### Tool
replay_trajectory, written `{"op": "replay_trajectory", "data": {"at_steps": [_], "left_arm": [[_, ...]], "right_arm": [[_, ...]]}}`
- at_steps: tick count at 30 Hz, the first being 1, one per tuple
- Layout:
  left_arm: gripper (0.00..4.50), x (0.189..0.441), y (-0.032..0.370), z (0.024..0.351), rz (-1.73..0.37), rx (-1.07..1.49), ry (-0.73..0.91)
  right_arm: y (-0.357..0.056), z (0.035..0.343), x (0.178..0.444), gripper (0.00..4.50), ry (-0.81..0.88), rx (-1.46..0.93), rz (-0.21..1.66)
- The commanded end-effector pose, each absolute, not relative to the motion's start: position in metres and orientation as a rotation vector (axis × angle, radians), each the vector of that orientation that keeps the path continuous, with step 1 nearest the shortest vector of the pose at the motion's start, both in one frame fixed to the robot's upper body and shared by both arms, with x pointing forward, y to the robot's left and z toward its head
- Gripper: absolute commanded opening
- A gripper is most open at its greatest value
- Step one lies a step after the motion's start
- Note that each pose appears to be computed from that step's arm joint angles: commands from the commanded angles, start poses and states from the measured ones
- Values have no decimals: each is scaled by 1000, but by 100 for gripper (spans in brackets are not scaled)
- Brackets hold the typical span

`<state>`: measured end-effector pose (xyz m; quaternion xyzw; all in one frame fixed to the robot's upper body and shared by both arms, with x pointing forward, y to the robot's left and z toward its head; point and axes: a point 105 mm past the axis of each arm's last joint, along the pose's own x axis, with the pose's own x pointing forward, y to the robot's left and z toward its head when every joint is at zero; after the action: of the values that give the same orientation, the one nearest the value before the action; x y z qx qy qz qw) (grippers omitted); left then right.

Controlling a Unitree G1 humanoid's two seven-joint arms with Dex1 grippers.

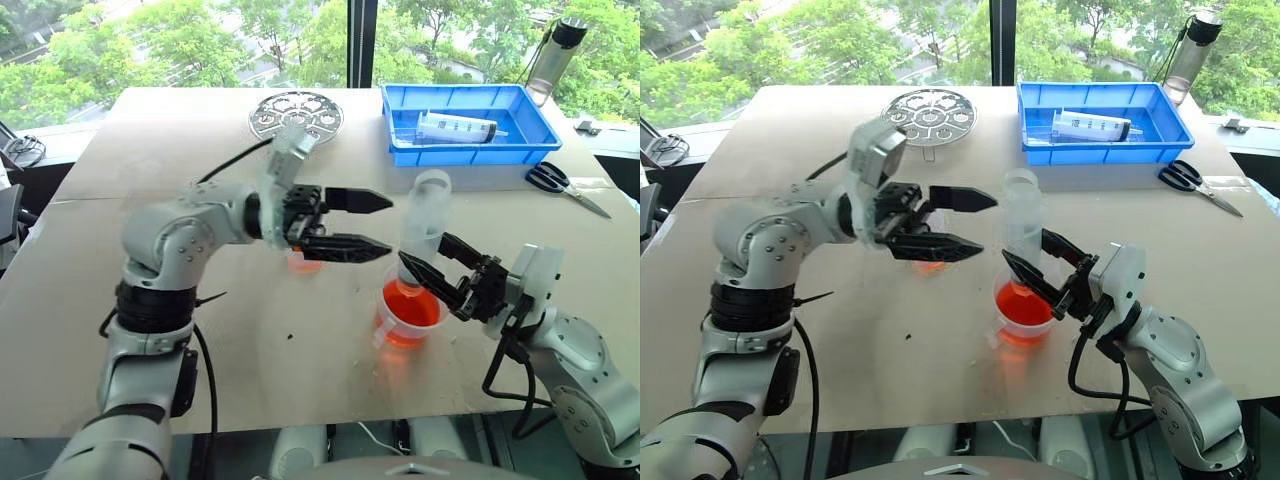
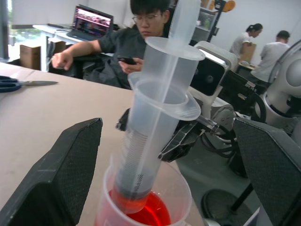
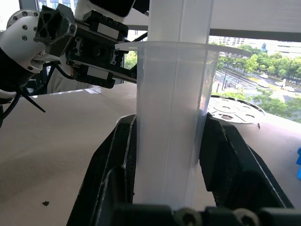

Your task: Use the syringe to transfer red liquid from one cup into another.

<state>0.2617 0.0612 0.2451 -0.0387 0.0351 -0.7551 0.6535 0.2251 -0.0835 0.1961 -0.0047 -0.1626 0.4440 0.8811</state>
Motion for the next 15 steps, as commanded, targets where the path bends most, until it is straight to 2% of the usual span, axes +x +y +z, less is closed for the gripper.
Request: {"op": "replay_trajectory", "data": {"at_steps": [1,15], "left_arm": [[450,254,53,247,-1754,-32,29],[450,260,35,237,-1736,-26,-2]], "right_arm": [[-80,210,217,146,-406,-30,942],[-78,213,216,146,-421,-26,947]]}}
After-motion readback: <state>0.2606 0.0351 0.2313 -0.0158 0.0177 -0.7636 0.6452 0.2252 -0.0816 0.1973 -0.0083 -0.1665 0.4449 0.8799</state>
